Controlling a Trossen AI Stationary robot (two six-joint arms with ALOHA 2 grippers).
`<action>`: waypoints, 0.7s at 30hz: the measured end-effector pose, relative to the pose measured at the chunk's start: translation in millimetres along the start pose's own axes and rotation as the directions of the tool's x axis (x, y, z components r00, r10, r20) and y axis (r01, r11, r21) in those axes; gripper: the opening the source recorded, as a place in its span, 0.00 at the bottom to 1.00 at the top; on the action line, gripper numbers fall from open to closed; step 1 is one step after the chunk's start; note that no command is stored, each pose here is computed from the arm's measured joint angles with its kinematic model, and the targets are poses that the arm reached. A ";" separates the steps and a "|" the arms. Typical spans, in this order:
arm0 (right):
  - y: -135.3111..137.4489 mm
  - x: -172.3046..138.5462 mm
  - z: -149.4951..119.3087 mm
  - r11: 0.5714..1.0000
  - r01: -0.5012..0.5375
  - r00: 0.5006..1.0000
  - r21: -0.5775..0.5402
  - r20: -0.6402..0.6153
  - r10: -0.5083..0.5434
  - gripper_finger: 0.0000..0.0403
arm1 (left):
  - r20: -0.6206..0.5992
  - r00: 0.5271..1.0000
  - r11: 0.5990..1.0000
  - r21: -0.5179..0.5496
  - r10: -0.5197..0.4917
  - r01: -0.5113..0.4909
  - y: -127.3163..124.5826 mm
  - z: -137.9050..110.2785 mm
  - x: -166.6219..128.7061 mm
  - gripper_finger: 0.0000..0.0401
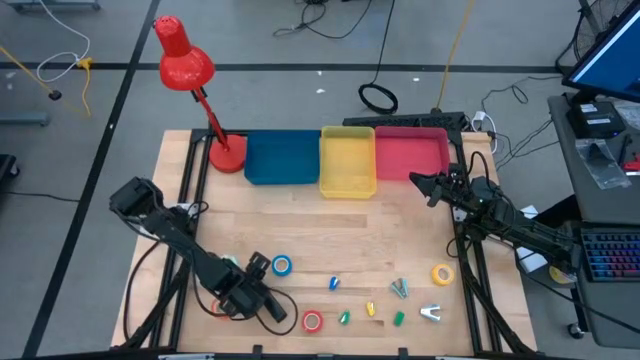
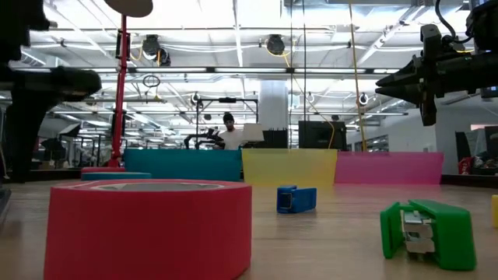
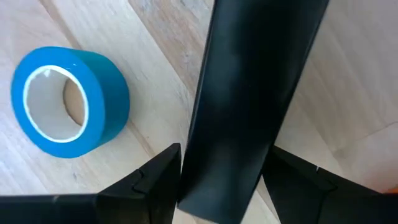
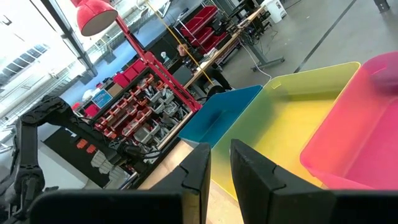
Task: Pick and place Stapler, Stapler remover, tape
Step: Put the black stapler into the pink bin
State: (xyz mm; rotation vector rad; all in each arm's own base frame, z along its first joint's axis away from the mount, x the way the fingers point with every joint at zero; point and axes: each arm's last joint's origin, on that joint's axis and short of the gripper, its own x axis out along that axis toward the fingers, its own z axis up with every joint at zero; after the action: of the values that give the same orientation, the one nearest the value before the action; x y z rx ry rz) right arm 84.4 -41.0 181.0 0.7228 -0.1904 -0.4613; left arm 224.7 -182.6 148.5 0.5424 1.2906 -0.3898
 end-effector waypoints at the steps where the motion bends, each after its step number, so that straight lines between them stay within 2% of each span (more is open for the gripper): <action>1: 0.0 0.0 0.0 1.000 0.000 1.000 0.000 0.000 0.000 0.14 | -0.004 1.000 1.000 0.004 0.000 0.000 -0.2 0.0 1.0 0.54; 5: 0.0 0.0 0.0 1.000 0.000 1.000 0.000 0.000 0.000 0.14 | -0.004 1.000 1.000 0.015 0.000 0.000 -0.2 0.1 1.2 0.50; 10: 0.0 0.0 0.0 1.000 -0.001 1.000 0.029 0.000 0.001 0.14 | -0.004 1.000 1.000 0.011 -0.013 0.013 0.6 -0.1 -0.9 0.34; 17: 0.6 0.0 0.3 0.990 -0.009 1.000 0.143 0.000 0.009 0.14 | 0.024 0.998 0.995 -0.070 -0.065 0.067 8.2 1.3 -9.1 0.34; 21: 5.9 -0.3 3.3 0.983 -0.098 0.995 0.156 -0.001 0.099 0.14 | 0.098 0.991 0.989 -0.106 -0.092 0.103 17.7 7.2 -31.1 0.34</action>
State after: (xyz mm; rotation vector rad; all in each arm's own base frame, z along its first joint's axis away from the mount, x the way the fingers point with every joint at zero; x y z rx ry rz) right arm 85.1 -39.0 187.4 0.8640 -0.2550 -0.3515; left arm 232.8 -173.2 182.9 0.3639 1.2439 -0.4172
